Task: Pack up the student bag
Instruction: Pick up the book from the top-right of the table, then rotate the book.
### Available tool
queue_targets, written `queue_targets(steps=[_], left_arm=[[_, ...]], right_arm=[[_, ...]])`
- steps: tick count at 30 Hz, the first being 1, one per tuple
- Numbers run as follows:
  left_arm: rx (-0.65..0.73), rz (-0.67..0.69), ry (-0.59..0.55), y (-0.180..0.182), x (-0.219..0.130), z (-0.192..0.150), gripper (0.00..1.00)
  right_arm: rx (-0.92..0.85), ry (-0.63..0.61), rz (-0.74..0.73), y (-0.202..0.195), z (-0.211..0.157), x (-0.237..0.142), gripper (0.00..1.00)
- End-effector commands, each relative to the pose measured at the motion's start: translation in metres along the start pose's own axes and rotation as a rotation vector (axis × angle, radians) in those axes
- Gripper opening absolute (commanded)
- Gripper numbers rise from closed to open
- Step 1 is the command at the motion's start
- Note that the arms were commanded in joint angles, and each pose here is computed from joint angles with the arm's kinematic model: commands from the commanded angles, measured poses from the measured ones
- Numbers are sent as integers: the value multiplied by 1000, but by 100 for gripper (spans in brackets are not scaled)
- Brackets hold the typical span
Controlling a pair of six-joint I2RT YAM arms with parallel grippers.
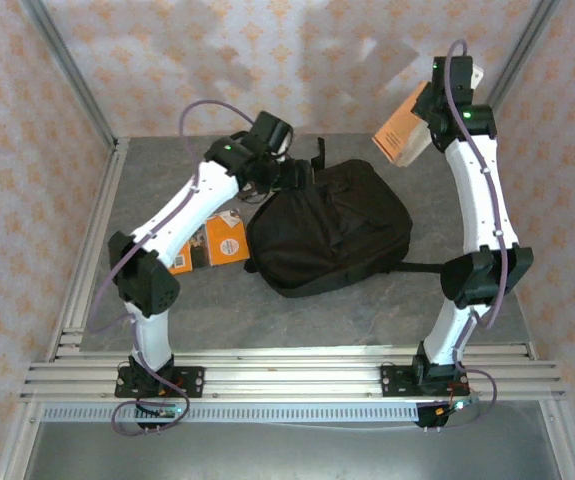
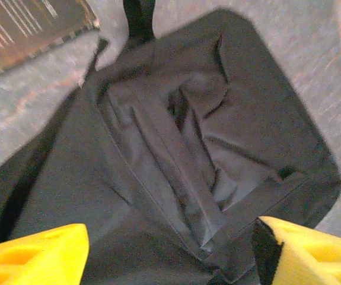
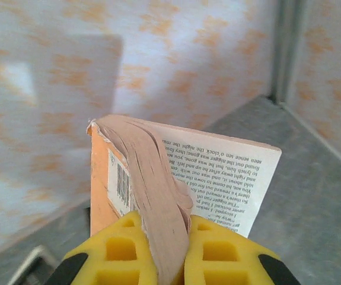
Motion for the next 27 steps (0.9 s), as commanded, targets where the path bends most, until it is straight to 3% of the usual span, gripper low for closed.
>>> queue_targets(steps=[1,6,12,17,23,27], left_arm=[[15,-15,-120,2,-45,27,78],[-2,-136,-92,11,-60,38,80],[-8,-426,79,-3,-56,14,83],[-59,-600,209,-21,-52,-2,83],[-84,-754,295,-38,-54,-18,81],[-95,-792,322,-46,-51,-24,72]], right_arm=[[64,2,220,36,7,-30,0],[98,84,580,90,-22,-65,0],[93,215,892,132,-72,-107,0],[88,288,1024,149,-97,-136,0],[115,310,1082,152,-102,-147,0],[148,327,1117,156,-103,-147,0]])
Point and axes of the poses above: each hand's point on the last joint's axis, 136 mm out from that joint toward the fingers, its own x axis out along the fingers, its own y axis along the line the jaws close on, z = x × y, the point moved 2 cm from there along -x, back along the fingers, and after that the axes turned 12 degrees about -x, right-handed, at the moved point
